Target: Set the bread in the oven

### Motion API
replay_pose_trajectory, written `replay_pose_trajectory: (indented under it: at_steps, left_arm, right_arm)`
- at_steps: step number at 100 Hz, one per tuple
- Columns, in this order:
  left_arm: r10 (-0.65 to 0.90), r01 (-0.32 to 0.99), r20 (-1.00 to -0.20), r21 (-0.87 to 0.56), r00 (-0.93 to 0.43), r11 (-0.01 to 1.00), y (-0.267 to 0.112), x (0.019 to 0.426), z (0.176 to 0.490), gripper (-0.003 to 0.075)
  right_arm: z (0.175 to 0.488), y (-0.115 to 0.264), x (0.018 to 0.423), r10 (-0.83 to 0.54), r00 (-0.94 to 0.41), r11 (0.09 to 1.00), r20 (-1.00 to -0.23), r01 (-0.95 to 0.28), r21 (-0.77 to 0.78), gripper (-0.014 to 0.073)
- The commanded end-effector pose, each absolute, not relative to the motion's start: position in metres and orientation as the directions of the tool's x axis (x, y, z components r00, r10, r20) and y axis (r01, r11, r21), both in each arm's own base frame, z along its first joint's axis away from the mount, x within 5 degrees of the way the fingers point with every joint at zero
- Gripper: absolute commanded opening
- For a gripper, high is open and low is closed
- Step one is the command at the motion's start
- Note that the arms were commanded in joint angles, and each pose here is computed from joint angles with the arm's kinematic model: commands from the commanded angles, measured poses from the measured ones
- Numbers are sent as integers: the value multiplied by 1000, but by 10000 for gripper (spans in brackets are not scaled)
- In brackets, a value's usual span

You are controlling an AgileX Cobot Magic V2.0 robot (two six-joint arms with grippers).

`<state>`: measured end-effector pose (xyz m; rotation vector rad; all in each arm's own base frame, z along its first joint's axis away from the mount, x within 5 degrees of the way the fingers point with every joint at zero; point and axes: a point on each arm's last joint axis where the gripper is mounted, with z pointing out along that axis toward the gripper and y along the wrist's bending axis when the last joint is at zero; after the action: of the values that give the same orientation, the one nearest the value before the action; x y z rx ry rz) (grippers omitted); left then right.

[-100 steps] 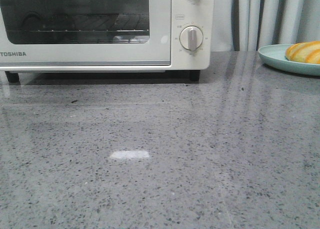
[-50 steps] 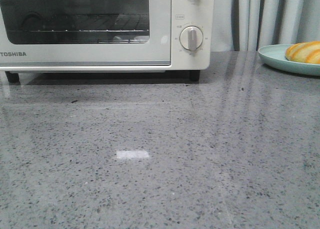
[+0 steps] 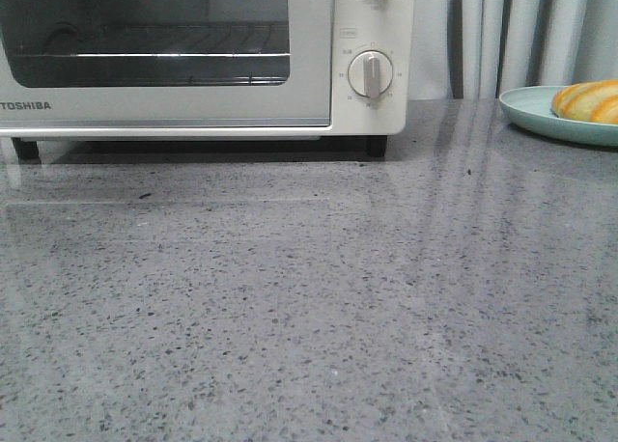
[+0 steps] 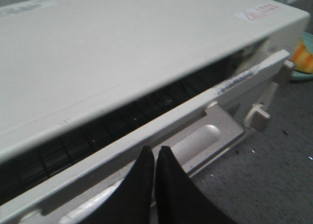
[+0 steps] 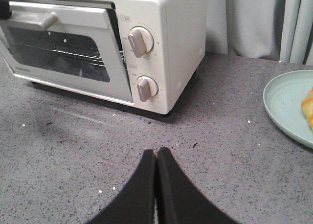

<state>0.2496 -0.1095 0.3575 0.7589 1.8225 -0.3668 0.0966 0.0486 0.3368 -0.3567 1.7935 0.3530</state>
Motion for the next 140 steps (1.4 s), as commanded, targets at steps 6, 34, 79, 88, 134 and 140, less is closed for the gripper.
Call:
replay_pose_trajectory:
  at_steps: [6, 34, 79, 88, 134, 140]
  left_arm:
    - [321, 700, -923, 86, -213, 709, -108, 223, 362, -22]
    - [358, 705, -873, 24, -330, 709, -97, 189, 307, -22]
    - [408, 720, -789, -62, -460, 692, -93, 171, 258, -22]
    - [409, 744, -792, -83, -453, 663, -95, 163, 262, -22]
    - [368, 851, -908, 27, -199, 525, -83, 86, 311, -22]
    - [365, 856, -914, 36, -180, 515, -82, 81, 313, -22]
  right_arm:
    - [355, 51, 98, -31, -137, 896, -990, -442, 33, -69]
    - [355, 51, 98, -31, -137, 896, -990, -442, 33, -69]
    - [355, 52, 97, 3, -159, 891, -987, -448, 75, -69]
    - [354, 52, 97, 17, -176, 889, -984, -449, 96, -69]
    - [422, 27, 97, -91, -208, 970, -974, -238, -40, -6]
    - [434, 24, 105, -129, -228, 980, -965, -180, -88, 82]
